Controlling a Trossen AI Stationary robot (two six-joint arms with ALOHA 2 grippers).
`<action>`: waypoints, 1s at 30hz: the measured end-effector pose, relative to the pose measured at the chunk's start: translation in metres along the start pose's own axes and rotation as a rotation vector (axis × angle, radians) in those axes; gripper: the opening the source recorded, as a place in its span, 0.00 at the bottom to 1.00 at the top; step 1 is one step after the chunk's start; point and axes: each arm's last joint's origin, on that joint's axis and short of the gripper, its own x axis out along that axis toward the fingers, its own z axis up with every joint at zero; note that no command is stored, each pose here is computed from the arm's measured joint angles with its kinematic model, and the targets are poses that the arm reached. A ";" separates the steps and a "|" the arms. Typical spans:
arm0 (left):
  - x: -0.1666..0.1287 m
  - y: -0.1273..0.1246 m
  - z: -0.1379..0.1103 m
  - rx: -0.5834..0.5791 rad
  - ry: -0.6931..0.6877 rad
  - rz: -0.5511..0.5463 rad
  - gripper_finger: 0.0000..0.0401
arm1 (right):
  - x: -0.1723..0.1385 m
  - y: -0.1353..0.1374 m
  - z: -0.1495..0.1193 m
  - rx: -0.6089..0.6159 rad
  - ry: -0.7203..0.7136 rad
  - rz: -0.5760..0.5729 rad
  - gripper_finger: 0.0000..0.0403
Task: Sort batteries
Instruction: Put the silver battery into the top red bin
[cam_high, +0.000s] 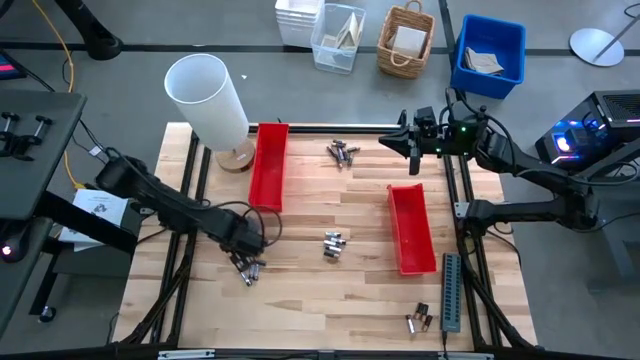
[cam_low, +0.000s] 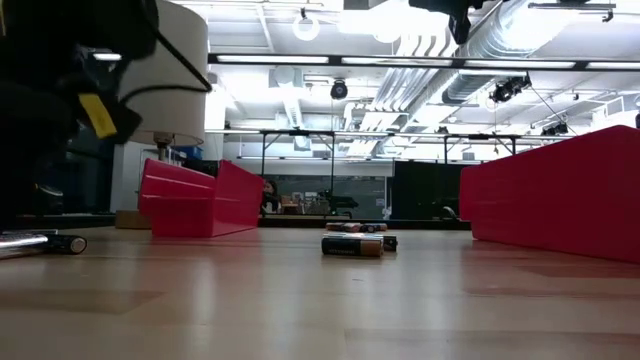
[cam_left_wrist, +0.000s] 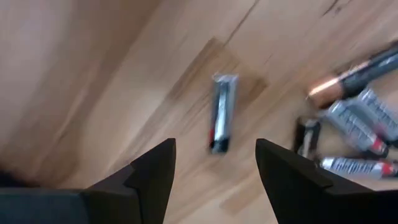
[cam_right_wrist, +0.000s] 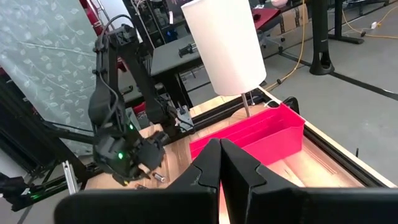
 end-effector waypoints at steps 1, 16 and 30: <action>0.005 -0.001 0.002 0.006 0.007 -0.002 0.54 | 0.000 0.000 0.000 0.000 0.000 0.000 0.00; 0.021 0.006 0.015 0.040 0.043 -0.064 0.07 | 0.000 0.000 0.000 0.018 0.003 -0.003 0.00; -0.142 0.041 0.017 0.076 -0.650 -0.329 0.07 | 0.000 0.000 -0.001 0.019 0.008 -0.004 0.00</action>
